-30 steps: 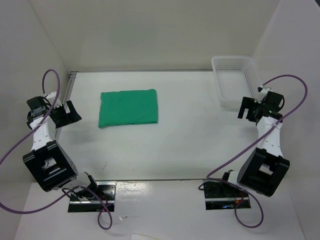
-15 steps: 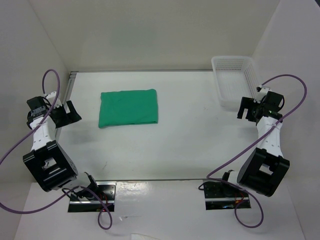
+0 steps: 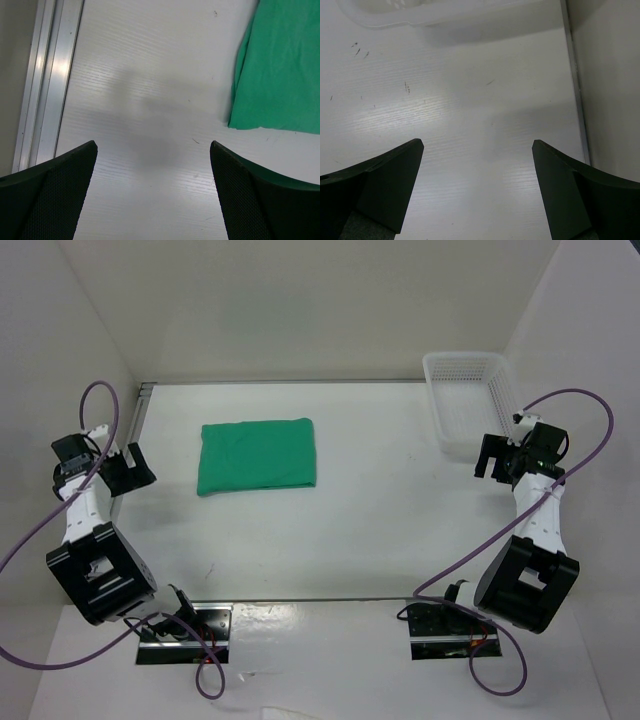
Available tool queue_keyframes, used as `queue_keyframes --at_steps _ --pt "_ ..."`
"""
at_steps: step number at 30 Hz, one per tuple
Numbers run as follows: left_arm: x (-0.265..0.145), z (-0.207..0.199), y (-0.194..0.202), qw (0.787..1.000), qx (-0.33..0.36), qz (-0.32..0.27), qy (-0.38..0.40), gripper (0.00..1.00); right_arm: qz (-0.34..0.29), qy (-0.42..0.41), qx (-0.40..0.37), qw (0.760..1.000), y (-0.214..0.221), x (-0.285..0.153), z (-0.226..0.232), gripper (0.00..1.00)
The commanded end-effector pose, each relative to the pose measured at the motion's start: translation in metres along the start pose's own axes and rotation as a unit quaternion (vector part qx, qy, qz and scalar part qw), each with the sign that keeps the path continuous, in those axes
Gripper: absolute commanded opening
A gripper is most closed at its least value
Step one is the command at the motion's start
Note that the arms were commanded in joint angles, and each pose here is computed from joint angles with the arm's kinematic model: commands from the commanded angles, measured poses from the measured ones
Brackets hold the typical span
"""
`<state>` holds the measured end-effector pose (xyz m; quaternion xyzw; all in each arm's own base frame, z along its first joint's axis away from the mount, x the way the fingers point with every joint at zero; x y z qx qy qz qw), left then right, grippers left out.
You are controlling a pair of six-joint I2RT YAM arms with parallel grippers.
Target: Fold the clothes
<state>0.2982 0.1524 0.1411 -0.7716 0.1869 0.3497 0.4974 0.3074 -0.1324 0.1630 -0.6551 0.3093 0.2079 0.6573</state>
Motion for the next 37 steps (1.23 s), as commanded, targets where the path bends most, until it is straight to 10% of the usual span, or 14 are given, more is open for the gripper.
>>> queue_keyframes --at_steps 1,37 --pt "-0.0087 0.0087 -0.011 0.999 -0.004 -0.029 -0.019 0.99 -0.017 0.002 -0.012 1.0 -0.005 -0.0031 0.0004 0.98" --pt "-0.0039 0.0075 -0.0079 1.0 -0.007 -0.021 -0.01 0.99 -0.003 0.018 -0.005 1.0 0.0021 0.0025 -0.0048 0.98"
Point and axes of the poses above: each gripper's point midway between its finger pads, its own x axis out along the fingers, its own z axis along the line the jaws close on, y = z × x, the point moved 2 cm from there along -x, back along the fingers, and after that the axes turned 6 degrees about -x, right-handed, at the moved point
